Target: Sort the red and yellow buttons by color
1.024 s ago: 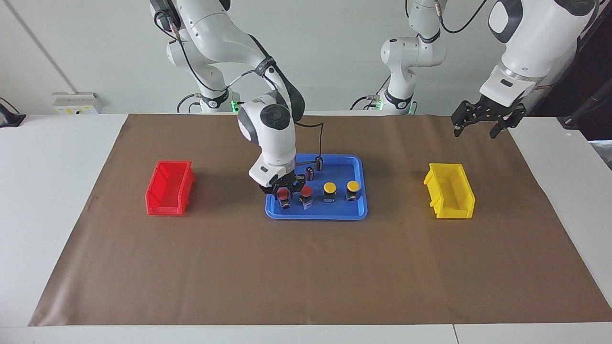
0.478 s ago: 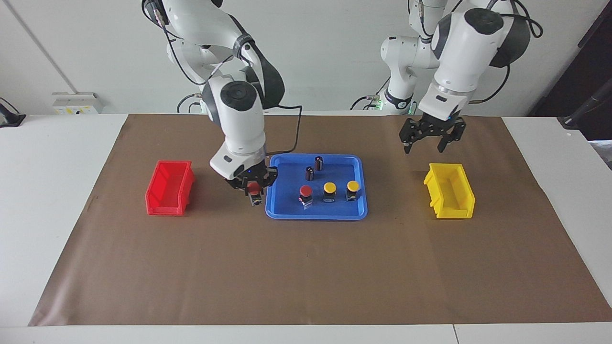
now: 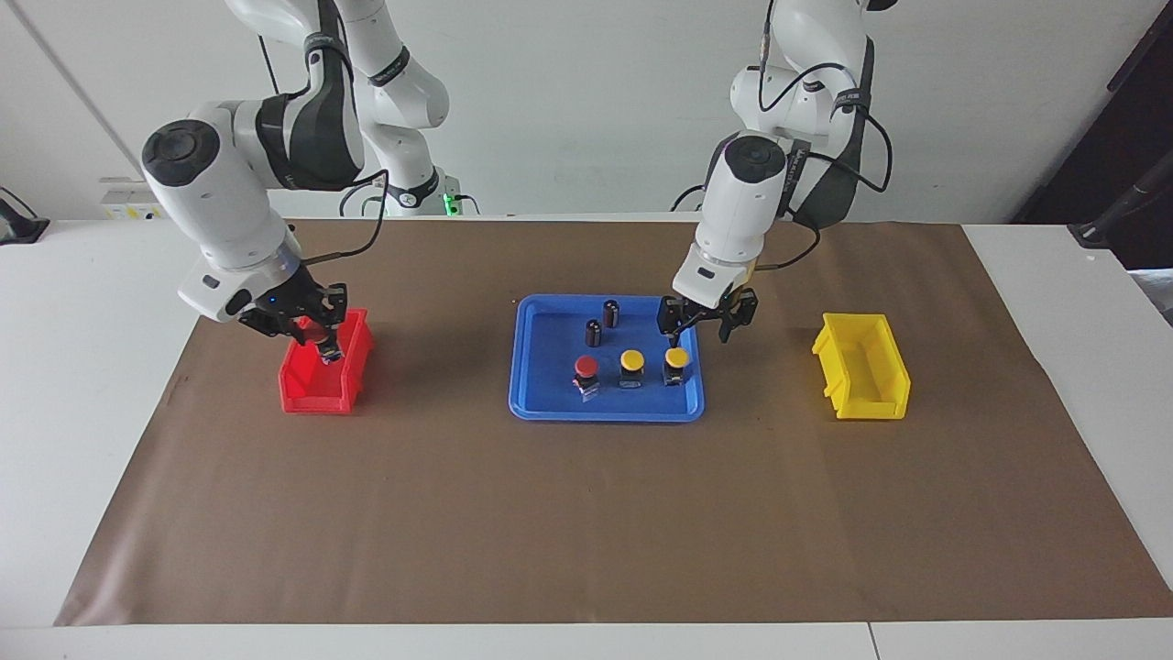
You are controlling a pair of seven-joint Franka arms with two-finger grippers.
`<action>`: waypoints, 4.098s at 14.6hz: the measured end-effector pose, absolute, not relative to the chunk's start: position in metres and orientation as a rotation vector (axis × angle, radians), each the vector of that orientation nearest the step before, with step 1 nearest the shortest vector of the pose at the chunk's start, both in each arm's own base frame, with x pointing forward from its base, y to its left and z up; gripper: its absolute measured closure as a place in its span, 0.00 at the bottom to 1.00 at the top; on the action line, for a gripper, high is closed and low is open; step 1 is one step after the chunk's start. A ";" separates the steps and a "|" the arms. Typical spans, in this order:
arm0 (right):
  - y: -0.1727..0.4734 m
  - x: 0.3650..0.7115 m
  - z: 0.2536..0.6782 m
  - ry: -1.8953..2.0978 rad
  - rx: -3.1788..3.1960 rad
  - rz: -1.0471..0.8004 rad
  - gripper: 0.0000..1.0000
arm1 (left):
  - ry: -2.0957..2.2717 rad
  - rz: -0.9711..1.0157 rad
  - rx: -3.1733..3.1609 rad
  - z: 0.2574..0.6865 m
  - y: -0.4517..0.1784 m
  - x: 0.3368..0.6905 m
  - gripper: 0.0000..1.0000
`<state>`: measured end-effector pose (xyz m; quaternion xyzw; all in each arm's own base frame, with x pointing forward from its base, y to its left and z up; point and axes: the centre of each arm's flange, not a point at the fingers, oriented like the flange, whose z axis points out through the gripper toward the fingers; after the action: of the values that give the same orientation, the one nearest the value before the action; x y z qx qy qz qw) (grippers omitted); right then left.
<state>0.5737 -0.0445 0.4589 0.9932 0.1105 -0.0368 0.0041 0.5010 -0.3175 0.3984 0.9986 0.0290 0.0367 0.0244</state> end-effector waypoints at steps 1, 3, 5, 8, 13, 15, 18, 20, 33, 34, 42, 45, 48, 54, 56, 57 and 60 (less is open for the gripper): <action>-0.055 0.566 0.444 0.334 3.113 -0.115 0.59 | 0.096 0.110 3.089 0.390 -0.321 0.500 0.18; -0.059 0.551 0.424 0.331 3.110 -0.123 0.59 | 0.098 0.105 3.091 0.381 -0.324 0.498 0.19; -0.060 0.539 0.414 0.327 3.104 -0.110 0.59 | 0.099 0.088 3.099 0.374 -0.323 0.495 0.19; -0.057 0.523 0.397 0.325 3.092 -0.054 0.59 | 0.092 0.072 3.106 0.367 -0.323 0.491 0.19; -0.055 0.501 0.373 0.324 3.083 -0.039 0.52 | 0.081 0.090 3.097 0.367 -0.327 0.489 0.22; -0.055 0.500 0.375 0.324 3.081 -0.030 0.34 | 0.082 0.087 3.099 0.365 -0.327 0.488 0.26; -0.056 0.510 0.400 0.322 3.079 -0.037 0.02 | 0.084 0.093 3.096 0.363 -0.327 0.488 0.29; -0.052 0.523 0.434 0.332 3.078 -0.034 0.00 | 0.111 0.099 3.091 0.364 -0.327 0.488 0.50; 0.171 0.542 0.463 -0.017 3.152 0.136 0.00 | 0.070 0.008 3.178 0.496 -0.220 0.520 0.59; 0.188 0.543 0.465 -0.049 3.161 0.142 0.00 | 0.033 0.009 3.178 0.508 -0.184 0.526 0.59; 0.336 0.554 0.418 -0.191 3.117 0.188 0.00 | 0.010 0.016 3.174 0.471 -0.034 0.544 0.59; 0.355 0.570 0.393 -0.209 3.125 0.175 0.00 | 0.024 0.051 3.171 0.442 -0.024 0.539 0.59; 0.382 0.561 0.374 -0.227 3.132 0.163 0.00 | 0.023 0.025 3.172 0.417 -0.016 0.531 0.59; 0.383 0.555 0.356 -0.164 3.117 0.119 0.07 | 0.017 -0.001 3.171 0.378 -0.014 0.514 0.59; 0.382 0.554 0.352 -0.151 3.113 0.109 0.11 | 0.013 -0.006 3.171 0.375 -0.014 0.513 0.42; 0.381 0.552 0.350 -0.147 3.109 0.102 0.19 | 0.012 -0.005 3.171 0.375 -0.015 0.513 0.35; 0.380 0.551 0.347 -0.133 3.106 0.094 0.37 | 0.004 0.007 3.171 0.378 -0.017 0.514 0.31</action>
<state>0.5512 0.3805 0.3468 0.9985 -0.0428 0.0301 0.0157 0.5144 -0.0171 0.3779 0.9999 0.0012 0.0023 -0.0145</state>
